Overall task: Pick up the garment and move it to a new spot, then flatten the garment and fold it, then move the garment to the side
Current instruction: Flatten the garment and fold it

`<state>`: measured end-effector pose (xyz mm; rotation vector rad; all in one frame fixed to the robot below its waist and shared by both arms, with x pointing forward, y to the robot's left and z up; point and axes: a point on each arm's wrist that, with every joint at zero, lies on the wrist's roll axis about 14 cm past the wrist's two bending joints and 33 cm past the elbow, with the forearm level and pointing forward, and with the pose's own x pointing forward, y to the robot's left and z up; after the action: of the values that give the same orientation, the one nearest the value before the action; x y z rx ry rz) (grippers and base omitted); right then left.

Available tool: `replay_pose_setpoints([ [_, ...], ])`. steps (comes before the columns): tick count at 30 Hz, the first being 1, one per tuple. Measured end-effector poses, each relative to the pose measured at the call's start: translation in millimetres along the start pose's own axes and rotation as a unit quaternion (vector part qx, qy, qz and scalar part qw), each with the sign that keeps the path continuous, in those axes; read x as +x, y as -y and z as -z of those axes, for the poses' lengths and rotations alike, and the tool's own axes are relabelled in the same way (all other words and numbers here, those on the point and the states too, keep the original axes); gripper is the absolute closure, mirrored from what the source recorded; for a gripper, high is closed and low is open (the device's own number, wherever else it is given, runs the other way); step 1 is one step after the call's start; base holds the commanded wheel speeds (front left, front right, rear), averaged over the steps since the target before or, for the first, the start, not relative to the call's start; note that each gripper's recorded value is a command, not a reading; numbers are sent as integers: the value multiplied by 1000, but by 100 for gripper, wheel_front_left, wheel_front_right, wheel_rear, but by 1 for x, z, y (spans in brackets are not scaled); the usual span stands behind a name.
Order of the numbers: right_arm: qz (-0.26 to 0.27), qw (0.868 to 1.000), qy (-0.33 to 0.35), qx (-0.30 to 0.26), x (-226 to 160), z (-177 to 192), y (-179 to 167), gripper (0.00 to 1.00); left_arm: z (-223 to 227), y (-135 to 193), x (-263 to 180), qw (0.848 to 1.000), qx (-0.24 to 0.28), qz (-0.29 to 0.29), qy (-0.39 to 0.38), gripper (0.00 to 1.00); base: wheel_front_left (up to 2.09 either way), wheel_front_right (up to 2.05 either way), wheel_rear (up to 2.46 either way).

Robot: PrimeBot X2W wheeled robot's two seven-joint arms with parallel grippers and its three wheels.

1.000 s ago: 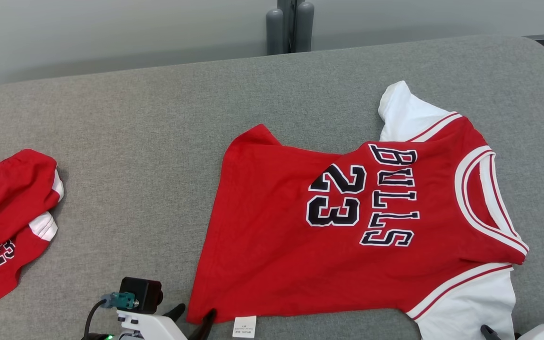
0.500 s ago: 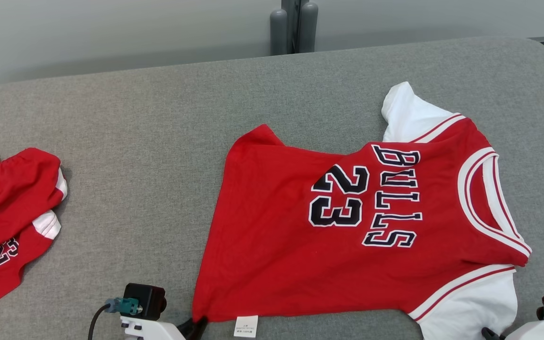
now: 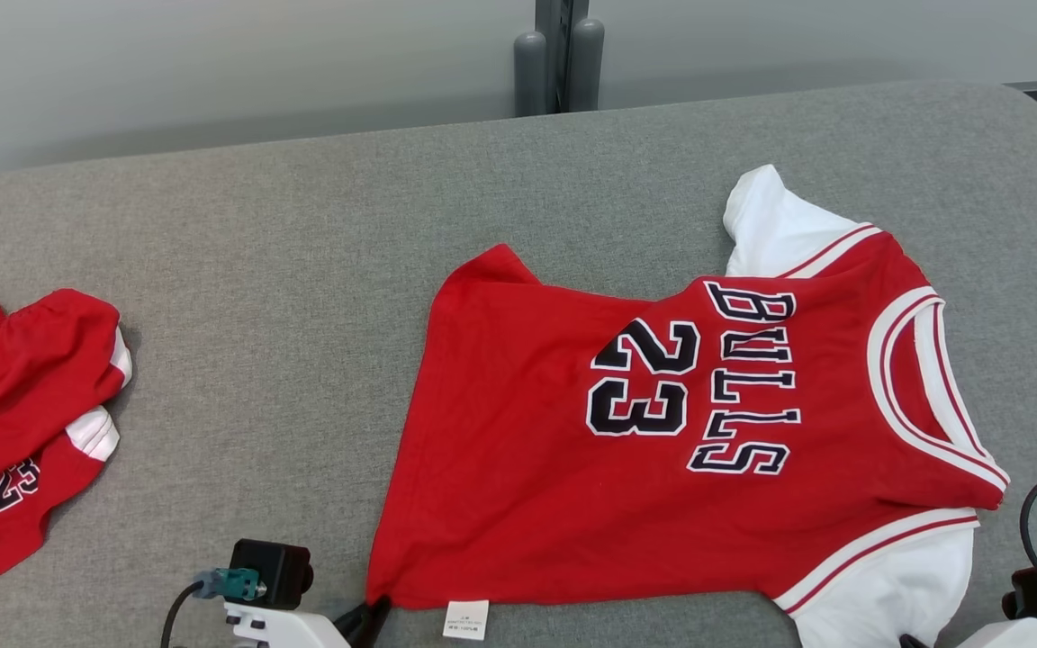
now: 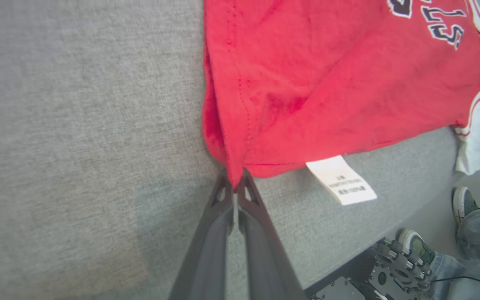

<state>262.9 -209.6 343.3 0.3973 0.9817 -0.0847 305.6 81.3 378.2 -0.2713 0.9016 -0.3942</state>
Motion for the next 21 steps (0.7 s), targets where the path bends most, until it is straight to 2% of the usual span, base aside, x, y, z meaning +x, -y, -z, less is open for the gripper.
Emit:
replay_pose_setpoints([
  [11, -29, 998, 49, 3, -18, -25, -15, 100, -25, -5, -10, 999, 2, -3, 51, 100, 0, 0, 0],
  [21, -47, 992, 115, -4, -60, -58, -21, 100, -62, -14, -36, 992, -1, -7, 122, 100, 0, 0, 0],
])
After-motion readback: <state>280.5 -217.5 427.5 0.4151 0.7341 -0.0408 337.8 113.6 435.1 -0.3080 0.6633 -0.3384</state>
